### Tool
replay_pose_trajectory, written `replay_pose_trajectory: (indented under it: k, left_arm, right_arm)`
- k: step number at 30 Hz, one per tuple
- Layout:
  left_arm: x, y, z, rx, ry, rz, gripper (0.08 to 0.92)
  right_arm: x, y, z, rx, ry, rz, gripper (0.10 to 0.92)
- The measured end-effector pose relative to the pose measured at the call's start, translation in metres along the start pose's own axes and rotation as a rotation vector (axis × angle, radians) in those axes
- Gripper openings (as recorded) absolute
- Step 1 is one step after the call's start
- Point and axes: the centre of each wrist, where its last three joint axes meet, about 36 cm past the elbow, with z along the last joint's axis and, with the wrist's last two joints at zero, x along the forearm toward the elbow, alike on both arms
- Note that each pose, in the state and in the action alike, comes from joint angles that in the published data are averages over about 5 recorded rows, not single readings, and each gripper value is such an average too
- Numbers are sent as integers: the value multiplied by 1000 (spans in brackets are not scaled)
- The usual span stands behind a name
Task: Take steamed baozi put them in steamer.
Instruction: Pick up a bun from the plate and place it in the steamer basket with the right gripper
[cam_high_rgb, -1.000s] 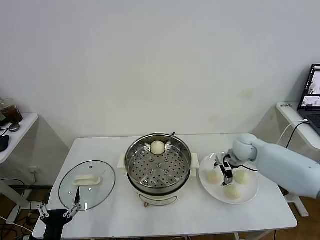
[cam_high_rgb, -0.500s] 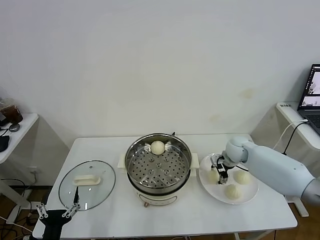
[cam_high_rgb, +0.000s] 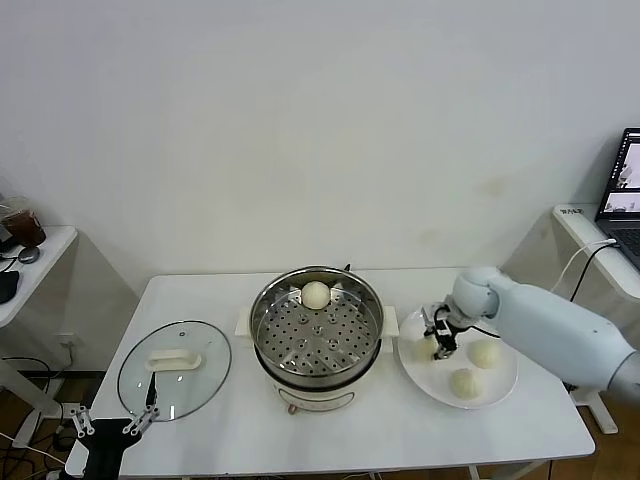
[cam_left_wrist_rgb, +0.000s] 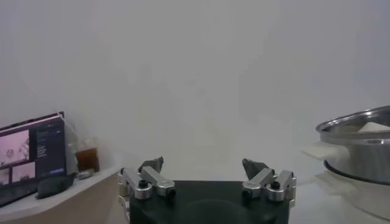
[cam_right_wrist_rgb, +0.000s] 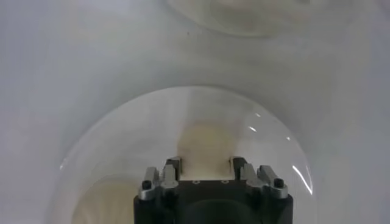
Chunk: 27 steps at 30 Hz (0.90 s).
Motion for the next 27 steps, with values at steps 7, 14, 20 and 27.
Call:
replay_pose_trajectory:
  k: [7,14,20,27]
  left_arm:
    - [-7,-2,-1,4,-14,14,823]
    - [-14,-3,0,10,-25,30,823]
    - [-16,-6,0,3,-29,42,823]
    - [-15,-2,3,-18,-33,38,823]
  right_arm:
    - [78,-20,2,-13,-24,67,492]
    - [170,-41,-39,4,-84,148,500]
    - [203,-42,-102,21,-152,150,506]
    - [191,-46,-177,18,-188,123,509]
